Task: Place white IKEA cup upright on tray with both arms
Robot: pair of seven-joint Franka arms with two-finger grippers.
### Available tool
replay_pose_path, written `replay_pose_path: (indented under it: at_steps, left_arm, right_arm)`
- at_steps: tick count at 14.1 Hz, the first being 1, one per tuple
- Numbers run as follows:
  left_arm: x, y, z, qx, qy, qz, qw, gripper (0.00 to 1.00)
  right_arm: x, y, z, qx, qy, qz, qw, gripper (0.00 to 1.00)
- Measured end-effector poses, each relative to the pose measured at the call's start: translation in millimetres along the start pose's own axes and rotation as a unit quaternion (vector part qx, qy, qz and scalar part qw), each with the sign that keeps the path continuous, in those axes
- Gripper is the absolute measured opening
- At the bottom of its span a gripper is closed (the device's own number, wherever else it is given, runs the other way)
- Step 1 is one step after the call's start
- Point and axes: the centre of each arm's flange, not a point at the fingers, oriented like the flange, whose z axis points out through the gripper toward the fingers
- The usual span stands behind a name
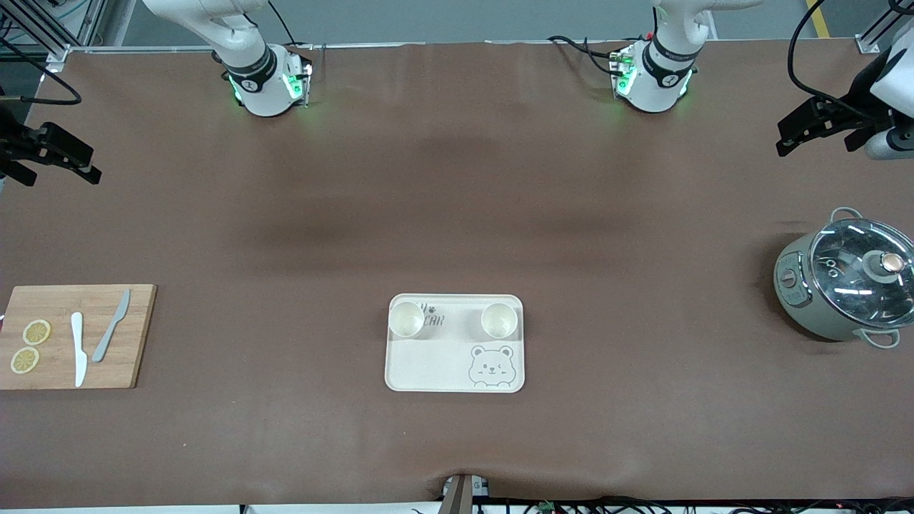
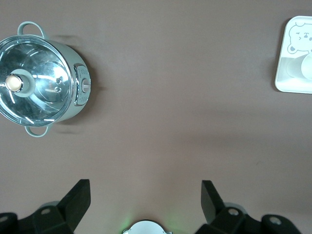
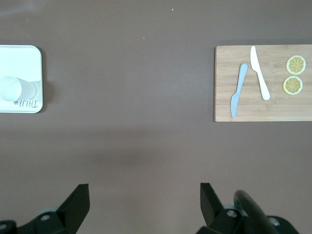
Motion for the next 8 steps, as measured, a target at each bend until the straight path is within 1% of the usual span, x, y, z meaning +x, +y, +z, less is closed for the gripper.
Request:
replay_pose_path:
  at_steps: [5,8]
  left_arm:
    - [-0.3,-0.2,-2.4,0.000,0.002,0.000,1.000,1.00]
    - [-2.1,-1.2,-2.6,0.001,-0.005,-0.001,1.000,1.00]
  right_arm:
    - [2.9,9.4,4.7,-0.002,-0.004,0.008,1.000,1.00]
    - [3.4,13.8,5.3,-0.002,-0.004,0.009,1.000,1.00]
